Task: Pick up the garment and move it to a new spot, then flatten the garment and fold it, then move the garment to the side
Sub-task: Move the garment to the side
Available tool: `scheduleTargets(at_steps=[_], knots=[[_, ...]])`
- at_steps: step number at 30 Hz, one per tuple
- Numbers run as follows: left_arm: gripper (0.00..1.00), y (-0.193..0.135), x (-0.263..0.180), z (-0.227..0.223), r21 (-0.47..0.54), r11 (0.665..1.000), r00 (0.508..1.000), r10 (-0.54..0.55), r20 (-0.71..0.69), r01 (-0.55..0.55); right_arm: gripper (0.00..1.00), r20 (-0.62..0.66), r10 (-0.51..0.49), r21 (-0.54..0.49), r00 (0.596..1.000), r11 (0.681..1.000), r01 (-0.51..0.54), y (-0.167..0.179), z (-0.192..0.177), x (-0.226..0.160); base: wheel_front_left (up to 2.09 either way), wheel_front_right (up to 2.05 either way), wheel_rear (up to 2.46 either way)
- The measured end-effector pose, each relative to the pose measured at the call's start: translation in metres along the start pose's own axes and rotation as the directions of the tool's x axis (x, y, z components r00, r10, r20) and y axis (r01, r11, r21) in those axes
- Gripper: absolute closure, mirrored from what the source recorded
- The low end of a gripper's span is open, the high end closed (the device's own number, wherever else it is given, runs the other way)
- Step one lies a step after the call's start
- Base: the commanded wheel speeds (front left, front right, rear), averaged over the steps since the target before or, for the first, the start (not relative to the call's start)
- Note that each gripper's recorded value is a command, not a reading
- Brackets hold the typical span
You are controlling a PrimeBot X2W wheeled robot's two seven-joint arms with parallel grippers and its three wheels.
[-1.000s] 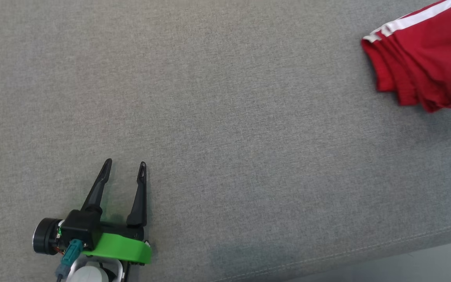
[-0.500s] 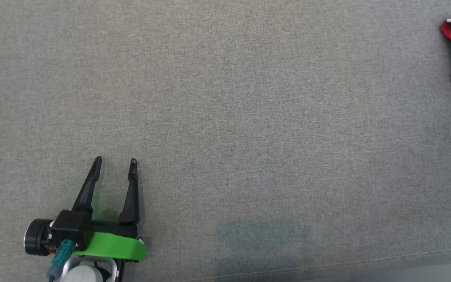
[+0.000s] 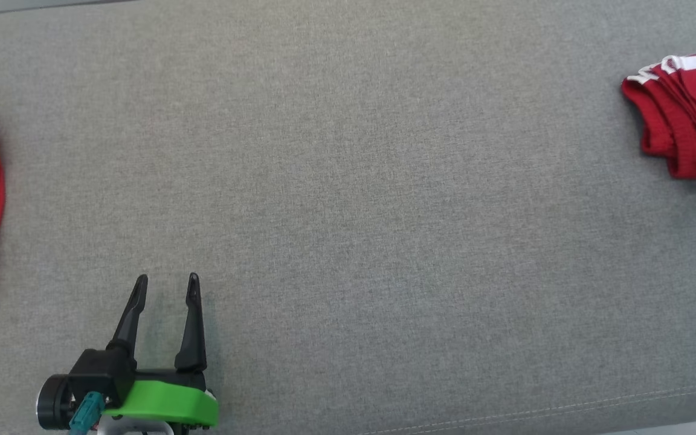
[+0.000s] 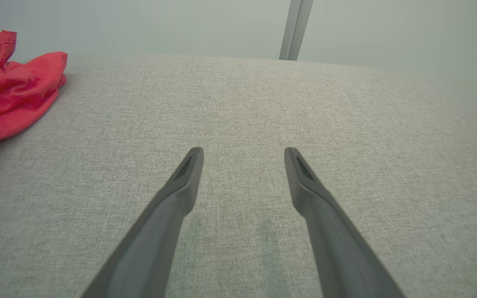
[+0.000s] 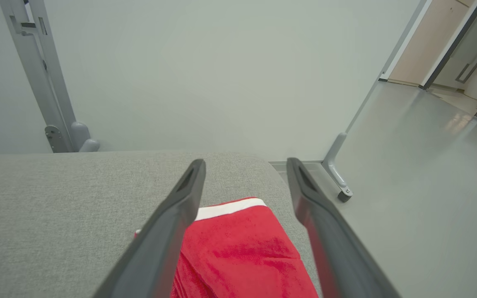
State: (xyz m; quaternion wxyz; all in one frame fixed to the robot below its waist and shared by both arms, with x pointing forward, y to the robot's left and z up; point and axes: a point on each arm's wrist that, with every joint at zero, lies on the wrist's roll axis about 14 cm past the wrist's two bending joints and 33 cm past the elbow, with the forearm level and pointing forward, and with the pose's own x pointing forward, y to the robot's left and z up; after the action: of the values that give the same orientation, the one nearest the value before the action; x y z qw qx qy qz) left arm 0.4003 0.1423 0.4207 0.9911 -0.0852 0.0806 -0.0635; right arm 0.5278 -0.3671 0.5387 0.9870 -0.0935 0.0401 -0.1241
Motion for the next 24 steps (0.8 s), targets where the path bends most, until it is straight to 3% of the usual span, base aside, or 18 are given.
scheduleTargets(at_steps=[7,11,16,24], knots=[[0.0,0.009,-0.027,0.012,-0.013,0.999,0.998,0.049,0.027,-0.049,0.0,0.125,0.103,0.074,0.987,0.991,-0.113,0.038,-0.002,-0.071,0.0,0.0,0.0],[0.0,0.015,-0.043,0.016,-0.014,0.997,0.996,0.081,0.039,-0.08,0.0,0.135,0.159,0.096,0.978,0.98,-0.173,0.064,-0.017,-0.116,0.0,0.0,0.0],[0.0,0.012,-0.054,0.025,-0.016,0.997,0.994,0.081,0.071,-0.08,0.0,0.141,0.142,0.167,0.98,0.972,-0.165,0.075,-0.027,-0.156,0.0,0.0,0.0],[0.0,0.01,-0.062,0.029,-0.019,0.997,0.993,0.079,0.088,-0.078,0.0,0.154,0.171,0.148,0.973,0.97,-0.194,0.092,-0.027,-0.194,0.0,0.0,0.0]])
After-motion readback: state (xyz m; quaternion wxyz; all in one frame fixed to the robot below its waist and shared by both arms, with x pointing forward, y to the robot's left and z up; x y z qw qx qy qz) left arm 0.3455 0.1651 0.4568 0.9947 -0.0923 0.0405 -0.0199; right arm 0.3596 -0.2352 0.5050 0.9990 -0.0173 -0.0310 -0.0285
